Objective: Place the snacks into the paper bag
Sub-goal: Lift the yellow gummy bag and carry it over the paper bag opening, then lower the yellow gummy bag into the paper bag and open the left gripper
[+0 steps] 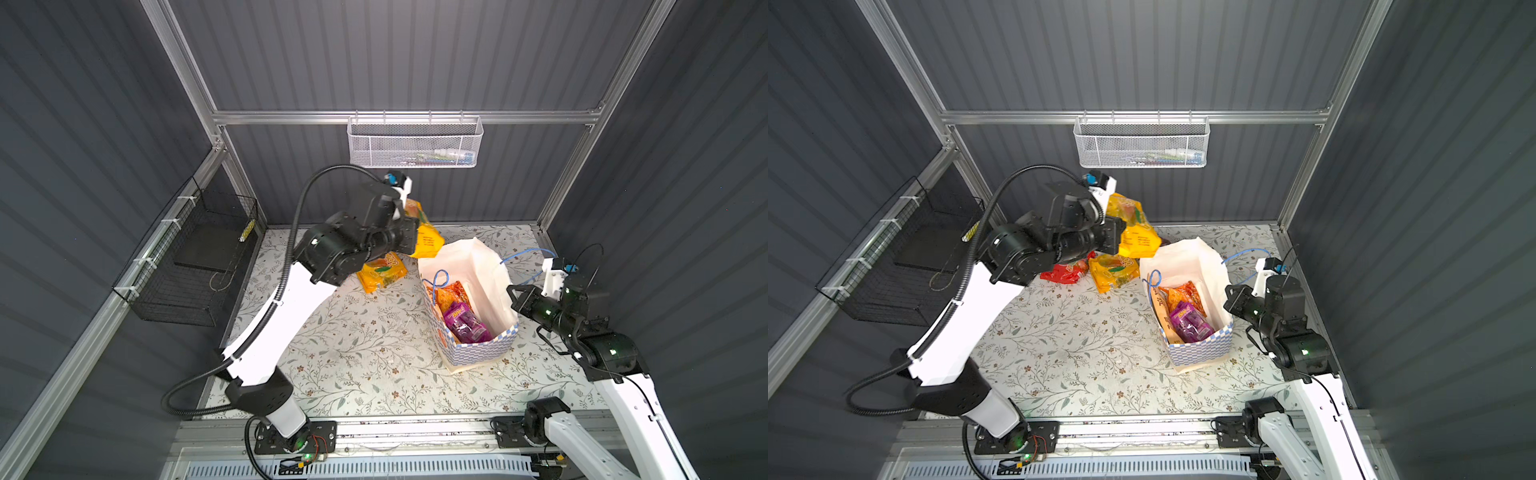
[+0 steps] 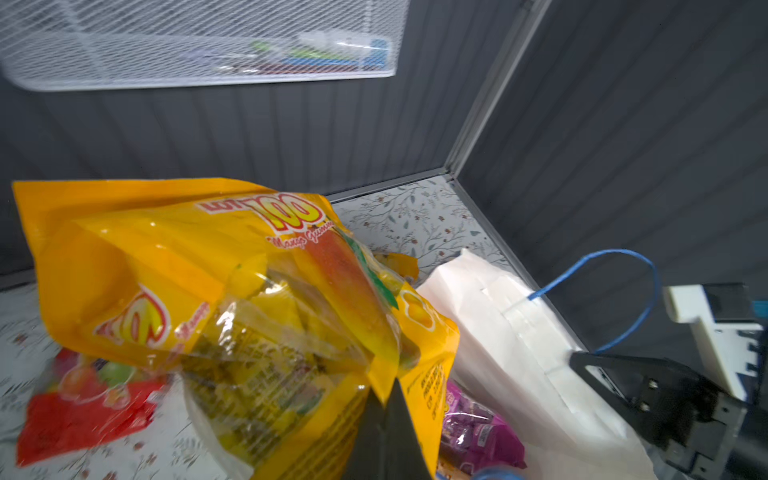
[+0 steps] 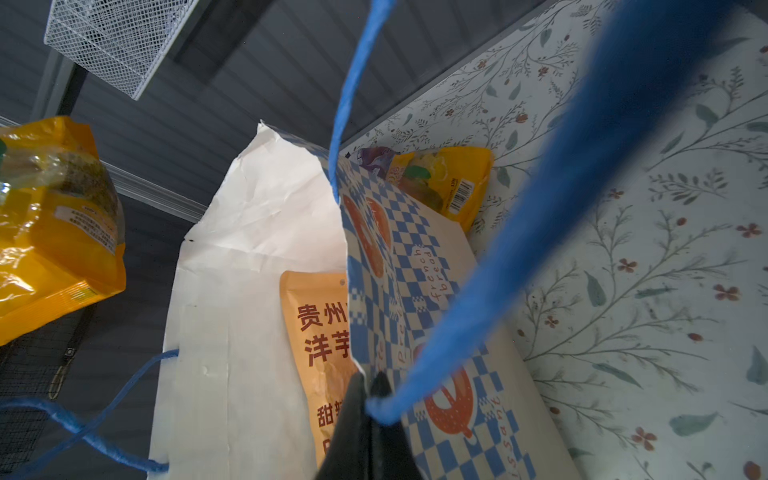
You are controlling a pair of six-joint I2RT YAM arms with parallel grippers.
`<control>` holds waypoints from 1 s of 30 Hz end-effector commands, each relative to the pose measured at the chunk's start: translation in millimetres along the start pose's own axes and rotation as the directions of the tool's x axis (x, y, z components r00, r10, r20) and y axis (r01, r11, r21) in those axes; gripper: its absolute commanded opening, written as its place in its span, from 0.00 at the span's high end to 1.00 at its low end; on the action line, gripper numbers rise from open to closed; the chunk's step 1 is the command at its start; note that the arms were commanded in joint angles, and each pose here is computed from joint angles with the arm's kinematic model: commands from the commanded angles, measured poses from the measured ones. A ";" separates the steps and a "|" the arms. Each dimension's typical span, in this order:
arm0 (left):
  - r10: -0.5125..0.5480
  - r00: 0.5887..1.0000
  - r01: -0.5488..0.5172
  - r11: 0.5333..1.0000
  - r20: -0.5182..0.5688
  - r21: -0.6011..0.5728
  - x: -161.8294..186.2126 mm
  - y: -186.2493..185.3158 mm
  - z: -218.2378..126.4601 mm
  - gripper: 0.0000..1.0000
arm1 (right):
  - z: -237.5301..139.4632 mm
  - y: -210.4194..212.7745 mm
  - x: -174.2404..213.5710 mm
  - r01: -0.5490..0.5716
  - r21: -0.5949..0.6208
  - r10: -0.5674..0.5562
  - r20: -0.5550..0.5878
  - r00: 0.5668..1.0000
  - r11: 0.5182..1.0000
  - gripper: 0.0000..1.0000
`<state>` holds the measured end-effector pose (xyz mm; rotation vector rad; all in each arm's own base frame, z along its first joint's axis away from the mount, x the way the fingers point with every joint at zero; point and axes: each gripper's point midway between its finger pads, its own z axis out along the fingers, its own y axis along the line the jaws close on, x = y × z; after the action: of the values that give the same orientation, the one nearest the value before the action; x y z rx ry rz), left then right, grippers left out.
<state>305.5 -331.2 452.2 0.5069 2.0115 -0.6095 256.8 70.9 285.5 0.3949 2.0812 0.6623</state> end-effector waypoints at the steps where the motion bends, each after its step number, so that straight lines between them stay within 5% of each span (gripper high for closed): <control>1: 0.051 0.994 -0.064 0.990 0.099 0.125 -30.6 -35.3 -3.4 1.00 | -3.2 -6.8 -8.2 0.027 0.040 -0.029 0.046 0.999 0.999 1.00; 8: 0.175 0.984 -0.178 0.954 0.035 0.240 7.2 -95.7 31.1 1.00 | -4.3 -10.4 -6.1 0.037 0.052 -0.039 0.043 0.998 0.998 1.00; 30: 0.192 0.967 -0.147 0.958 -0.169 0.246 105.1 -117.5 78.6 1.00 | -2.8 -12.4 -6.7 0.037 0.055 -0.039 0.050 0.998 0.998 1.00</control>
<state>240.1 -455.9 302.8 0.9847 2.1984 -0.6173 253.5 60.0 282.3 0.3966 2.0793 0.5881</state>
